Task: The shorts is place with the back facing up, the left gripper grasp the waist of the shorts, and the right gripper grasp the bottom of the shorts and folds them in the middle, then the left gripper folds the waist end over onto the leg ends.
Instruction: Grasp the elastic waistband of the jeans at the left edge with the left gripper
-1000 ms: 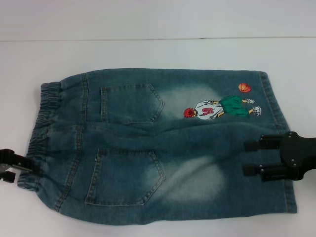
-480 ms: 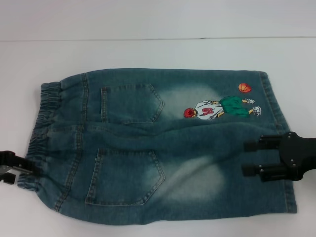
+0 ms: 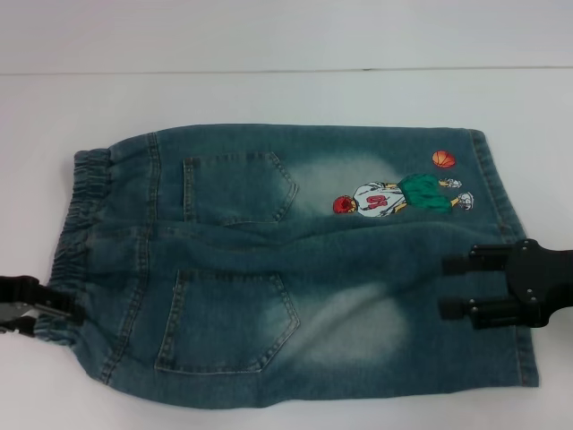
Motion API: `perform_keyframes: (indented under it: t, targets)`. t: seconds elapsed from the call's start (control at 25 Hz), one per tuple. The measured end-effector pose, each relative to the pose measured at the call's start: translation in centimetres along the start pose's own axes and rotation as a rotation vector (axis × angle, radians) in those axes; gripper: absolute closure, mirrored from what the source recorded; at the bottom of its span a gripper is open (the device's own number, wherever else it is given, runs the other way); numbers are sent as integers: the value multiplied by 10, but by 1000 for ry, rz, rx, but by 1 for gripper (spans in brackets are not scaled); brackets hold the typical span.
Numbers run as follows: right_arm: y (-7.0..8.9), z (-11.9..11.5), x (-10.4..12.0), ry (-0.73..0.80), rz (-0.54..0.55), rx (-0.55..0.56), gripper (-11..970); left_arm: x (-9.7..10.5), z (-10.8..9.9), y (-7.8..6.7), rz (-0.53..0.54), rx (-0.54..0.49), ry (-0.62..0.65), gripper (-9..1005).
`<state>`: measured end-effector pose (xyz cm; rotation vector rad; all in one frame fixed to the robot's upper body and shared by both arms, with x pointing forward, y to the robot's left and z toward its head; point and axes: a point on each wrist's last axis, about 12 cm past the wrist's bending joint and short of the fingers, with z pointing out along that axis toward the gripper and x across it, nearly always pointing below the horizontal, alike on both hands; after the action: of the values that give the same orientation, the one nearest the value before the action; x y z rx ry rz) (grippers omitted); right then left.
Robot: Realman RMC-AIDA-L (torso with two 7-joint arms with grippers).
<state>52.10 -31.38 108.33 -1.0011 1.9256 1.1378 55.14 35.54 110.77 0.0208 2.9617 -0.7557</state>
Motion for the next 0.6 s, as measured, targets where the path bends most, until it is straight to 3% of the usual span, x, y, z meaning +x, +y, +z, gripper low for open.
perform_keyframes:
  t: [0.6]
  targets:
    - [0,0,0,0,0,0,163,-10,1,-17,44,54,-12,205]
